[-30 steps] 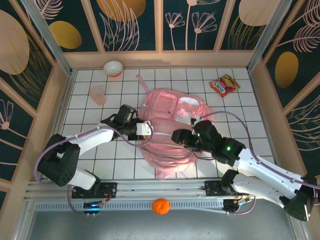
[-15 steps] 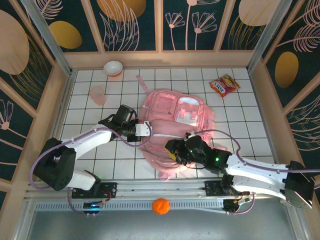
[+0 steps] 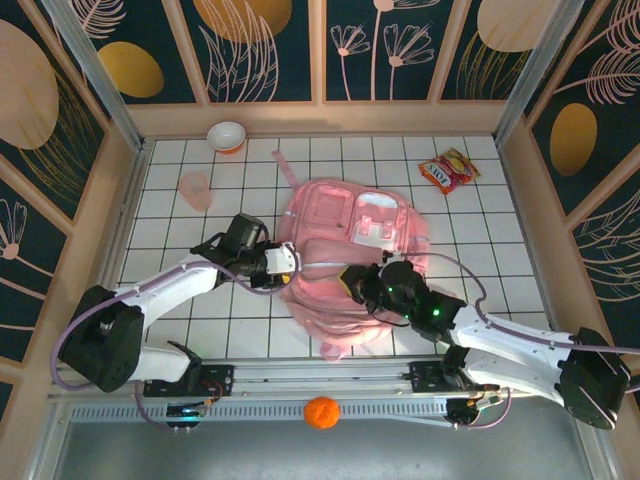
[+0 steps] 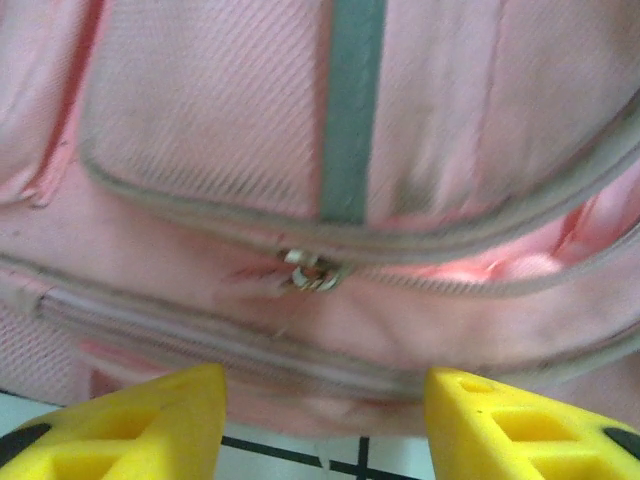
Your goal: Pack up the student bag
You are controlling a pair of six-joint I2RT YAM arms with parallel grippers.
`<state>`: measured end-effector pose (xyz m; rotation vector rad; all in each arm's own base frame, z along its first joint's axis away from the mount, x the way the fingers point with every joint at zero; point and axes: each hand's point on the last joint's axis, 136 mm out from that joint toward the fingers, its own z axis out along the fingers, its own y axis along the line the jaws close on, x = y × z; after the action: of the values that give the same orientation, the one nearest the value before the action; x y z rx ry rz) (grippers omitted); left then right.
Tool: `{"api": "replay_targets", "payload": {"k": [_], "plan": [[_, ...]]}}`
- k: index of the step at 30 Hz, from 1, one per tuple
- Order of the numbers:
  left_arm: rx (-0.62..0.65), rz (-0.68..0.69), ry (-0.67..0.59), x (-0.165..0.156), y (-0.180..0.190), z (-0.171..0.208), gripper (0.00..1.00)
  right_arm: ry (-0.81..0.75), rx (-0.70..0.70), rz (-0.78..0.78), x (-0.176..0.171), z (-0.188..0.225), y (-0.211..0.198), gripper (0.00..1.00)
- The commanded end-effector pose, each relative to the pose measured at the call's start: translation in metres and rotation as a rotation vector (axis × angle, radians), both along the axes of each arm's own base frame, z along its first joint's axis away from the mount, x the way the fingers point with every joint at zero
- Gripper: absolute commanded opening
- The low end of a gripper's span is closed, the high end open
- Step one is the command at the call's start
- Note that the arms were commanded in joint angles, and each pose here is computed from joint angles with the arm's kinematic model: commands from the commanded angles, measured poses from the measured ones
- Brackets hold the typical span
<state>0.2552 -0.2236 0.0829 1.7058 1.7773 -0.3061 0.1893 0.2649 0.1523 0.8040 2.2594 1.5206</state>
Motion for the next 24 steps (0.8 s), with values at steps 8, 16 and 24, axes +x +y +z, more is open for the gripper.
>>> {"api": "replay_targets", "payload": {"k": [8, 16, 24], "plan": [[-0.110, -0.129, 0.069, 0.001, -0.034, 0.015, 0.65, -0.072, -0.059, -0.055, 0.016, 0.018, -0.022, 0.00], [-0.075, -0.189, 0.097, 0.001, -0.048, -0.001, 0.62, -0.115, -0.049, -0.052, 0.021, 0.031, -0.020, 0.00], [-0.050, -0.204, 0.152, 0.000, -0.057, -0.010, 0.25, -0.119, -0.033, -0.033, 0.020, 0.036, -0.018, 0.00]]}}
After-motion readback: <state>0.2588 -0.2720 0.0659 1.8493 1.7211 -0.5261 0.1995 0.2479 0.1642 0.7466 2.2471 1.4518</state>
